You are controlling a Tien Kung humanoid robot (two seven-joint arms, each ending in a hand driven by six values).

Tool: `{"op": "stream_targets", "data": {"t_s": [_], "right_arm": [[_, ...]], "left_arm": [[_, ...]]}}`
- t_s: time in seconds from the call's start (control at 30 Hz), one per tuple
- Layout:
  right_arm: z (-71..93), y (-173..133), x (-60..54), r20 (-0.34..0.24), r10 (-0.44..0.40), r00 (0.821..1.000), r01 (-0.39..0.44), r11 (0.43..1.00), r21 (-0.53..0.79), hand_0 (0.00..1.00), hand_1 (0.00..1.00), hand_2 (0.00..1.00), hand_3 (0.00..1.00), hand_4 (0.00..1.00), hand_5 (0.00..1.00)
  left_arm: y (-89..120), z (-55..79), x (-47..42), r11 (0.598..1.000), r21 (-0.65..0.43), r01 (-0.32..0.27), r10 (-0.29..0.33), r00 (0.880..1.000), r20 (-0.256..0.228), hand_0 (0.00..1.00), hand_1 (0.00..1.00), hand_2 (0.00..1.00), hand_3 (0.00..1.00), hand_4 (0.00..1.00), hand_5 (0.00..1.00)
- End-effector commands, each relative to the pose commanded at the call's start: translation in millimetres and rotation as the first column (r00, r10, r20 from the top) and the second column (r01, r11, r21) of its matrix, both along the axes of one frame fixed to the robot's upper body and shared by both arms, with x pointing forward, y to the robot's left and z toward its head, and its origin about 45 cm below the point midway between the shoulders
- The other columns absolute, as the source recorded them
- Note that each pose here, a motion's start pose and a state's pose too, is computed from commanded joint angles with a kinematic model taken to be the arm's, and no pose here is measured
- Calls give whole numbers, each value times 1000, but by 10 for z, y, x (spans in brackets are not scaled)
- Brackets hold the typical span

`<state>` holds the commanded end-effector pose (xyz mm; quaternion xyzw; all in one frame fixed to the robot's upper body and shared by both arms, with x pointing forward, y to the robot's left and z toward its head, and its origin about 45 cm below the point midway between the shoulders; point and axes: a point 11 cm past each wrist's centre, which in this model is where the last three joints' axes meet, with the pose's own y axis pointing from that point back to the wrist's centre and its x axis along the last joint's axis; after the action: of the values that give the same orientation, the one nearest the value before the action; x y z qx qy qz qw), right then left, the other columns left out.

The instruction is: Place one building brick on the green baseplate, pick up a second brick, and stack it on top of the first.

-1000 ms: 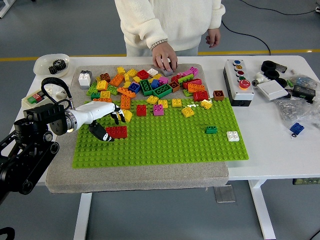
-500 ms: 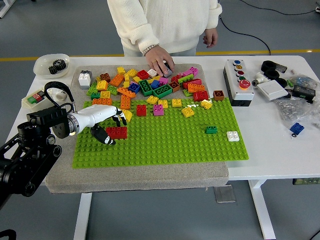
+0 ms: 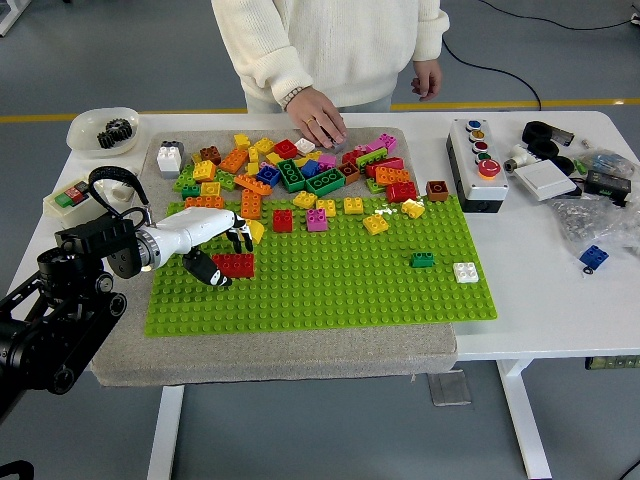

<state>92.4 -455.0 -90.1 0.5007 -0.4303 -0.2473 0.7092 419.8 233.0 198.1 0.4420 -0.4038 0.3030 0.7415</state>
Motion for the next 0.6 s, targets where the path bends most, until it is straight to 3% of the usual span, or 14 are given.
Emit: {"op": "stream_targets", "data": {"t_s": [0.5,0.53,0.6], "right_arm": [[2,6,20,6,-6,1000,5,1000,2,746,657,726,621,836,298],[2,6,20,6,-6,1000,6,1000,2,746,656,726,622,837,298],[2,5,20,7,-7,1000,7,1000,2,746,656,726,622,837,298]], "left_arm": [[-30,1,8,1000,10,14,-14,1000,6,713,565,489,517,846,2],[-34,8,12,1000,9,14,-14,1000,11,655,532,484,519,822,2],[-36,11,15,1000,8,14,-14,1000,14,655,532,484,519,822,2]]}}
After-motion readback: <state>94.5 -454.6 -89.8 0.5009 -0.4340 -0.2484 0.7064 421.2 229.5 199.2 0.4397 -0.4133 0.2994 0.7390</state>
